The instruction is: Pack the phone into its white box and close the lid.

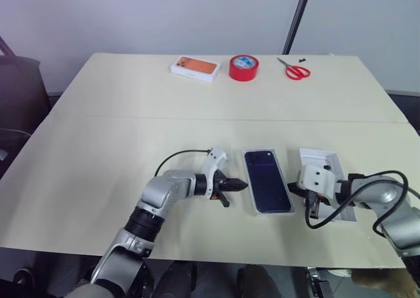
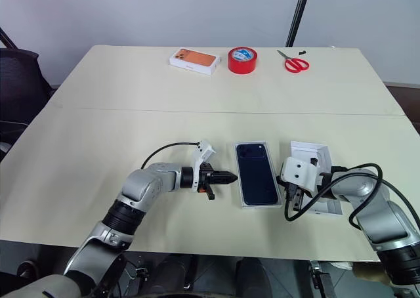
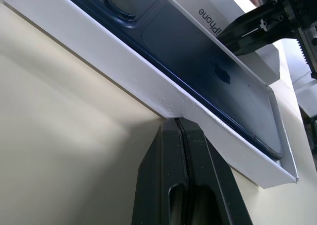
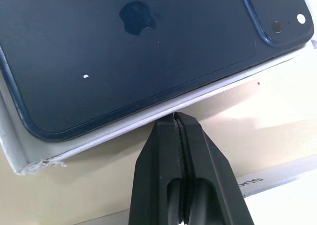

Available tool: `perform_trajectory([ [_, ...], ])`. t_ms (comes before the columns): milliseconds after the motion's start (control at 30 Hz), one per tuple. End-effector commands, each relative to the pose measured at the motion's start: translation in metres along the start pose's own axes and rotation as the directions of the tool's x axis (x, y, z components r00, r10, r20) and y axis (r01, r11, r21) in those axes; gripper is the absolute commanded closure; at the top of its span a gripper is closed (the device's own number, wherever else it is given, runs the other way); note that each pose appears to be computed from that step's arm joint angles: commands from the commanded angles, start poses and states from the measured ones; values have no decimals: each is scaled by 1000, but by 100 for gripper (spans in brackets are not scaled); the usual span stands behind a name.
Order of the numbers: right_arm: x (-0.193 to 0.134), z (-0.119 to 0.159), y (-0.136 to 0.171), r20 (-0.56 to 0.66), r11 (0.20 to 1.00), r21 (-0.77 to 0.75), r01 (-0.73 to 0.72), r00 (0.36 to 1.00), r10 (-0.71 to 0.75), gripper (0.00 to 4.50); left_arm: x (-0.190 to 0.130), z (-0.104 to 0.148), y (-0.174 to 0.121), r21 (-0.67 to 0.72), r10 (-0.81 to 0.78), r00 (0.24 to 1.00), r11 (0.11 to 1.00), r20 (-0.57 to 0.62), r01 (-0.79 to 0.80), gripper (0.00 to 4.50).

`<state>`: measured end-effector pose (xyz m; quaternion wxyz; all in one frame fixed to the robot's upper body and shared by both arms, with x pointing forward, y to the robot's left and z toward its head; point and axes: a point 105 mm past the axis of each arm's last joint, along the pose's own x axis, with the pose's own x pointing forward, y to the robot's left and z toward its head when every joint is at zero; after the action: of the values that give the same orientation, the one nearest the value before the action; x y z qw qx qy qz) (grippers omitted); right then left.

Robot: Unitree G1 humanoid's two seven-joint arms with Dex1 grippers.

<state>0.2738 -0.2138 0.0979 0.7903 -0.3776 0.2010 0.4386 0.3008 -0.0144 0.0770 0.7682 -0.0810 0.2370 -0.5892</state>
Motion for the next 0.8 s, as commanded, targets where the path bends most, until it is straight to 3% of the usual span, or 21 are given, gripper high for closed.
perform_trajectory([
  [33, 7, 9, 16, 51, 996, 14, -92, 995, 91, 447, 5, 15, -11, 53, -62, 997, 997, 36, 60, 450],
  [533, -10, 3, -2, 1, 999, -35, -29, 1000, 29, 447, -32, 23, 13, 80, 58, 995, 995, 84, -65, 450],
  [700, -26, -16, 1, -93, 999, -38, -34, 995, 30, 447, -61, 34, 19, 112, 82, 986, 989, 142, -98, 450],
  [800, -30, -14, -1, -66, 1000, -16, -4, 998, 3, 447, -81, 34, 19, 133, 78, 987, 986, 142, -97, 450],
])
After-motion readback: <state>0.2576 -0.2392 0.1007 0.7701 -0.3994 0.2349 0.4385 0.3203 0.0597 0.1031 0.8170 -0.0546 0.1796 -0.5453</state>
